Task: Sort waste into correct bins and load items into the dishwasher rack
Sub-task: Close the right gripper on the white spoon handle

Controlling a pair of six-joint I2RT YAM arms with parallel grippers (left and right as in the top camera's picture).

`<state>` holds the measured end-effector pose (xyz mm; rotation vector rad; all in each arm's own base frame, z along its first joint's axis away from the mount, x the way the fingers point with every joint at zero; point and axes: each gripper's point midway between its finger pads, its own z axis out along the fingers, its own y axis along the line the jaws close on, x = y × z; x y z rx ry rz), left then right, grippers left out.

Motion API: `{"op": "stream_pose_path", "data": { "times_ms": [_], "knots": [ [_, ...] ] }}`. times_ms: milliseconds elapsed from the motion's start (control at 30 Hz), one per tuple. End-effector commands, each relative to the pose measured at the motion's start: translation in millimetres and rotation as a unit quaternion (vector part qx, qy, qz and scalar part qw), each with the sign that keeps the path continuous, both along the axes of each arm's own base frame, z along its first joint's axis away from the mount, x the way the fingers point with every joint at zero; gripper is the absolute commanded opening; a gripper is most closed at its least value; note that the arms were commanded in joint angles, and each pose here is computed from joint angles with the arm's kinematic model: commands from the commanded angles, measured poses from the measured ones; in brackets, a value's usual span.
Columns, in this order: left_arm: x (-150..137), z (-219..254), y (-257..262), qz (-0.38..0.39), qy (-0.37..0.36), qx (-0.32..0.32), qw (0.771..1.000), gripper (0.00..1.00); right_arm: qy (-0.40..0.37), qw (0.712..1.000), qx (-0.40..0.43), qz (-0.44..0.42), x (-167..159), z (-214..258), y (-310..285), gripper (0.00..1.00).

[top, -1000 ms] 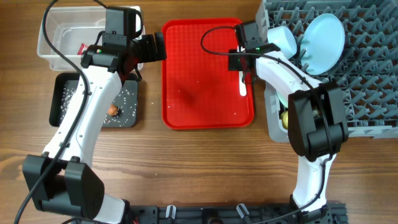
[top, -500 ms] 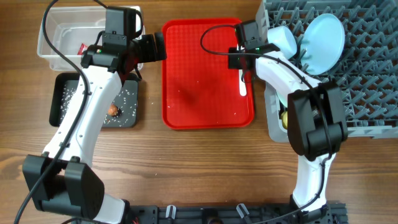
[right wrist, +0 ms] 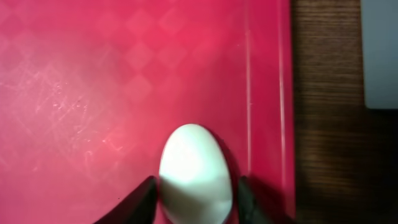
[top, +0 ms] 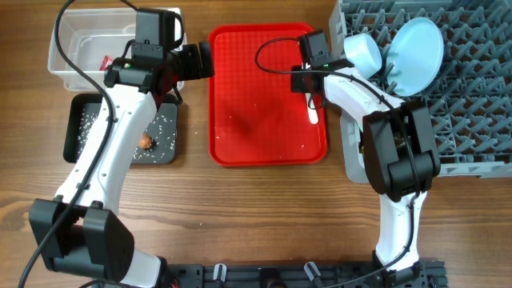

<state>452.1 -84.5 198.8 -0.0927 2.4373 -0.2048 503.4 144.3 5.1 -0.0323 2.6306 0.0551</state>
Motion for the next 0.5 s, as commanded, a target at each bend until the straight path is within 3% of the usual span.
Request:
{"op": "stream_pose_path", "data": {
  "times_ms": [0, 200, 333, 467],
  "knots": [
    [2.0, 9.2, 2.0, 0.002, -0.012, 0.005, 1.000, 1.00, 0.034, 0.999, -0.010, 0.000, -10.0, -30.2, -3.5, 0.32],
    [2.0, 9.2, 2.0, 0.002, -0.012, 0.005, 1.000, 1.00, 0.034, 0.999, -0.010, 0.000, -10.0, -30.2, -3.5, 0.21],
    [2.0, 9.4, 2.0, 0.002, -0.012, 0.005, 1.000, 1.00, 0.034, 0.999, -0.011, 0.001, -10.1, -30.2, -3.6, 0.22],
    [2.1, 9.5, 1.9, 0.002, -0.012, 0.005, 1.000, 1.00, 0.032, 0.999, -0.015, 0.011, -9.7, -26.6, -3.4, 0.55]
  ]
}}
